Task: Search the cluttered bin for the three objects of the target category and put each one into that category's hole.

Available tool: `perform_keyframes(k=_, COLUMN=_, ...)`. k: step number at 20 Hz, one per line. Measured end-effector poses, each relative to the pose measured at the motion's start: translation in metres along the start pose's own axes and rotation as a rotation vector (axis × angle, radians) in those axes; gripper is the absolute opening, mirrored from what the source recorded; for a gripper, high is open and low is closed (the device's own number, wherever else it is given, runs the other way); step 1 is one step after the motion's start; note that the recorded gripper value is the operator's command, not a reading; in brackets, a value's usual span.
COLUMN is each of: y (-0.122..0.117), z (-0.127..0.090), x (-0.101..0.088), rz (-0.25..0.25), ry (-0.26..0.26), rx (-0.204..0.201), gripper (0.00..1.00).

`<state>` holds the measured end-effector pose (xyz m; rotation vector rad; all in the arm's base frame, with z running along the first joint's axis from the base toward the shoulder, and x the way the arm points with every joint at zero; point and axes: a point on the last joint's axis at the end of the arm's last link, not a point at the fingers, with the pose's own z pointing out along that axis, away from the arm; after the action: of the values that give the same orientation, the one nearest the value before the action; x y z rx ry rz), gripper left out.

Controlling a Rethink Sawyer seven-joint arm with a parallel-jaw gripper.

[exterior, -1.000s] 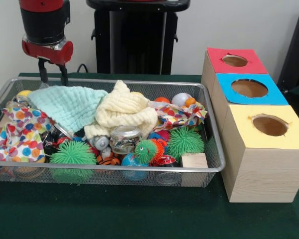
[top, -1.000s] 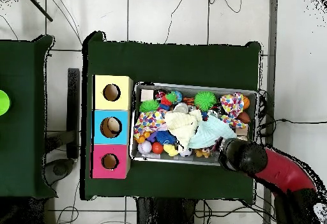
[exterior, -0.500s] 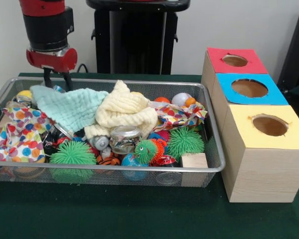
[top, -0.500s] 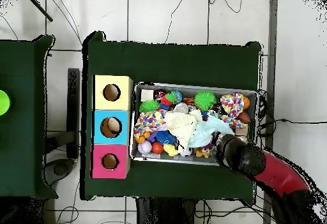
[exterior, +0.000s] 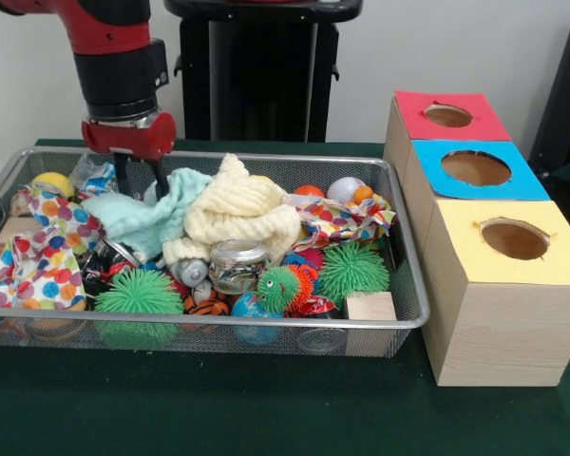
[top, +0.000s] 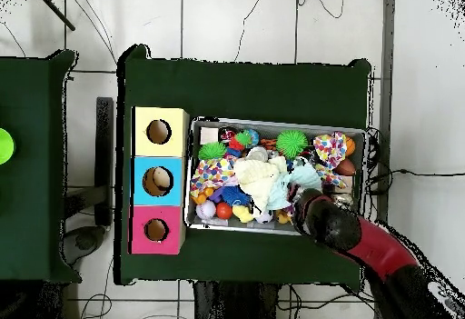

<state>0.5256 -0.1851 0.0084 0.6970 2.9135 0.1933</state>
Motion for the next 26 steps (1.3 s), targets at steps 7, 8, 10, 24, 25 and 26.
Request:
perform_keyframes(k=7, y=0.007, z=0.015, x=0.009, rz=0.002, ry=0.003, rx=-0.02, gripper=1.0)
perform_keyframes(k=8, y=0.008, z=0.017, x=0.01, rz=0.001, ry=0.001, rx=-0.024, gripper=1.0)
perform_keyframes(k=10, y=0.014, z=0.019, x=0.01, rz=-0.002, ry=-0.005, rx=-0.035, gripper=0.0)
perform_keyframes(k=24, y=0.057, z=0.007, x=0.025, rz=-0.023, ry=0.021, rx=-0.042, gripper=0.0)
perform_keyframes(k=25, y=0.063, z=0.005, x=0.029, rz=-0.02, ry=0.026, rx=-0.041, gripper=0.0)
perform_keyframes(k=26, y=0.068, z=0.002, x=0.032, rz=-0.017, ry=0.031, rx=-0.04, gripper=0.0)
